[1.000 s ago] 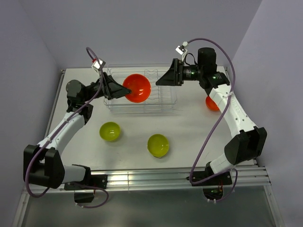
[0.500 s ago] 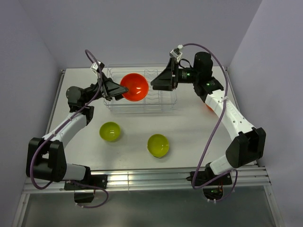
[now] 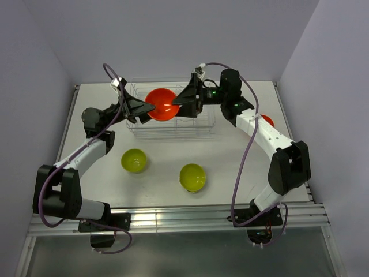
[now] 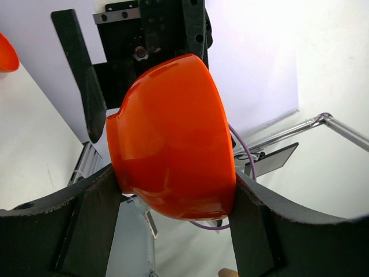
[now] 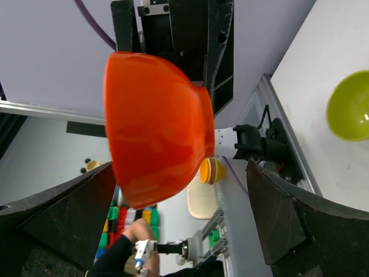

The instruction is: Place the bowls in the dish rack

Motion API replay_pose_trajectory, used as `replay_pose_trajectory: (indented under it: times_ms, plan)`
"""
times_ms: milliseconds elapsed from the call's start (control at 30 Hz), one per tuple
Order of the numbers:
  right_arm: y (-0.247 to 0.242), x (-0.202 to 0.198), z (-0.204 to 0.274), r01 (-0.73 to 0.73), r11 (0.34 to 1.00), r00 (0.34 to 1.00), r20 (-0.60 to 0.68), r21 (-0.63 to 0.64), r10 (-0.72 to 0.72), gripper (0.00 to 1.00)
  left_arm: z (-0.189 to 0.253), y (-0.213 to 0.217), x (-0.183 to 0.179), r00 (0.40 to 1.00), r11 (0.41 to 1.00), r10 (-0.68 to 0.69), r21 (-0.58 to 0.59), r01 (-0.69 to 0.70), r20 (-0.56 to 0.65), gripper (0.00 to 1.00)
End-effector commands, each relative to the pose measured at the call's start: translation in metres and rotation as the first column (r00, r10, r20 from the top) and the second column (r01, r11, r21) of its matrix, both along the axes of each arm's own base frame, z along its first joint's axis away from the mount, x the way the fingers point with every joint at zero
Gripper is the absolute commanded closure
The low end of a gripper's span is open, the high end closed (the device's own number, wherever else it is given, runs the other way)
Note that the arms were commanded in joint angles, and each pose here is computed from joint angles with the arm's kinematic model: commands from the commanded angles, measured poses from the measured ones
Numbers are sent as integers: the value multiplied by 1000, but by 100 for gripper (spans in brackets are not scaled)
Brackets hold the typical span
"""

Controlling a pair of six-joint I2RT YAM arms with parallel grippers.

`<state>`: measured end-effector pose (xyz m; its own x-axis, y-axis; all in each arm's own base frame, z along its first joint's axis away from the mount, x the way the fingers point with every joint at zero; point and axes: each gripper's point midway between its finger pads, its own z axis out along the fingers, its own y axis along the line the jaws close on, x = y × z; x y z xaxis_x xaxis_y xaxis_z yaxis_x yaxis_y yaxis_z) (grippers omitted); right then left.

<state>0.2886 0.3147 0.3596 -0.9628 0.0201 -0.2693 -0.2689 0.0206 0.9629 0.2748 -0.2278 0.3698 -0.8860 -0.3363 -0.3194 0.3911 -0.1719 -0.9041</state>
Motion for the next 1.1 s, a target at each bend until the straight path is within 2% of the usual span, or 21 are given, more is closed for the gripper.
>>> replay_pose_trajectory:
  times_ms: [0,233,367,767,1067]
  plan:
    - [8,-7,17,-40,998,999,16,48,39,0,14,4,-2,998,999,28,-42,-26,57,100]
    - [14,-10,19,-61,995,998,4,81,61,0,12,4,1,999,999,32,-44,-30,40,100]
    - [16,-9,18,-62,993,997,-43,101,66,0,12,4,3,999,998,37,-45,-36,30,100]
    - [25,-15,15,-87,986,995,-41,140,94,0,20,5,1,998,997,39,-63,-36,50,100]
    - [24,-14,24,-85,970,995,-23,228,92,9,24,9,2,998,996,51,-78,-47,44,100]
